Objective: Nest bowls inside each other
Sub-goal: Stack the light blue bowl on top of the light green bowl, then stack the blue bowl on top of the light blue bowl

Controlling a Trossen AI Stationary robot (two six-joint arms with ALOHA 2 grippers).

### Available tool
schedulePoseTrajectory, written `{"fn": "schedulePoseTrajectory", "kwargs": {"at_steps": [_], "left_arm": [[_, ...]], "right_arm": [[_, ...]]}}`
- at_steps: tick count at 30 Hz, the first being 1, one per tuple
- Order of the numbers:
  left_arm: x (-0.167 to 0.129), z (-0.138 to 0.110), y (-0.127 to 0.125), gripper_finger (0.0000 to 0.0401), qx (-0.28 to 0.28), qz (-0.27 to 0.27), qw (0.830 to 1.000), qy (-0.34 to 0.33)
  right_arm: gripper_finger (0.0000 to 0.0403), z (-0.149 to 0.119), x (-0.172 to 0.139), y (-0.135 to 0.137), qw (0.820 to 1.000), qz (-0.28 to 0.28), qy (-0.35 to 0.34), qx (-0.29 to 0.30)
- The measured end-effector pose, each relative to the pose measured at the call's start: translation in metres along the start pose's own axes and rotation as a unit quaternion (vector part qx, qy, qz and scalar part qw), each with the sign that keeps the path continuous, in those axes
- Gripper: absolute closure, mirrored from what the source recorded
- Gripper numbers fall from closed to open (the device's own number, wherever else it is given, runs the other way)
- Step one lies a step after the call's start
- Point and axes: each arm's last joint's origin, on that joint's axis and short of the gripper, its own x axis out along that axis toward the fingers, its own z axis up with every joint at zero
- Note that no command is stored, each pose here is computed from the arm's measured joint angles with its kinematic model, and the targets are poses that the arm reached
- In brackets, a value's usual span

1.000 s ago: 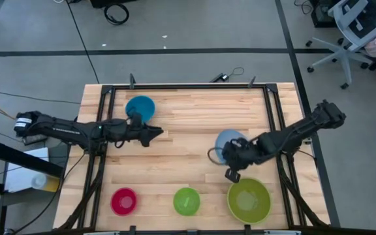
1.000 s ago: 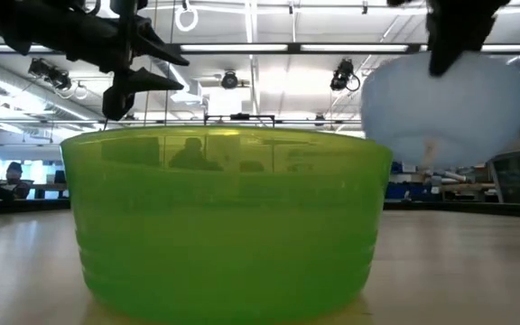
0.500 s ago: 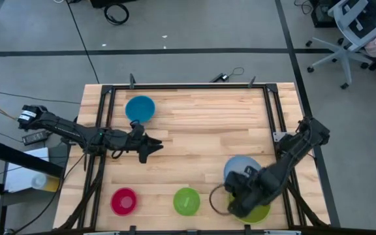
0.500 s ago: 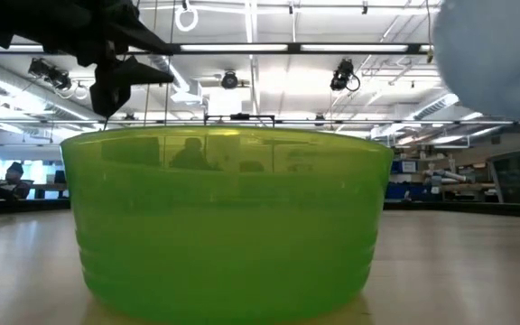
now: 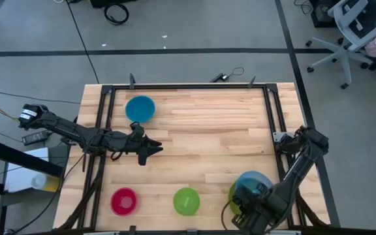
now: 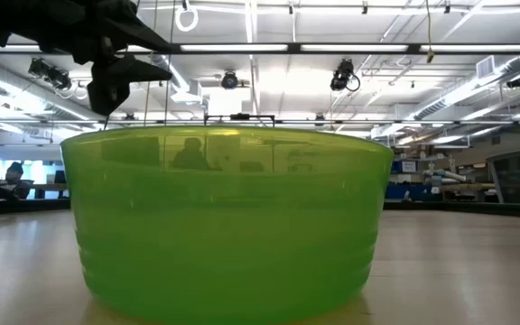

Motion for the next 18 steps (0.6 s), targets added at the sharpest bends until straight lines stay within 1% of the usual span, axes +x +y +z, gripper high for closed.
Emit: {"fn": "schedulePoseTrajectory", "kwargs": {"at_steps": [6,10,13,16,18], "left_arm": [[-0.001,-0.002,-0.002,0.0241,-0.016,-0.004,1.000,0.004],[-0.002,-0.005,-0.005,0.0241,-0.022,-0.013,1.000,0.012],[-0.003,-0.008,-0.006,0.0241,-0.027,-0.014,0.999,0.022],[-0.005,-0.011,-0.005,0.0241,-0.028,-0.007,0.999,0.037],[-0.006,-0.014,-0.004,0.0241,-0.030,0.003,0.998,0.049]], "right_arm": [[0.0288,-0.003,0.021,0.008,1.000,-0.020,-0.004,-0.004],[0.0250,0.002,0.014,0.006,1.000,-0.013,-0.009,0.008],[0.0238,0.010,0.000,0.001,0.998,0.009,-0.048,0.033],[0.0236,0.018,-0.018,-0.006,0.992,0.040,-0.105,0.054],[0.0237,0.024,-0.028,-0.010,0.988,0.053,-0.131,0.062]]}}
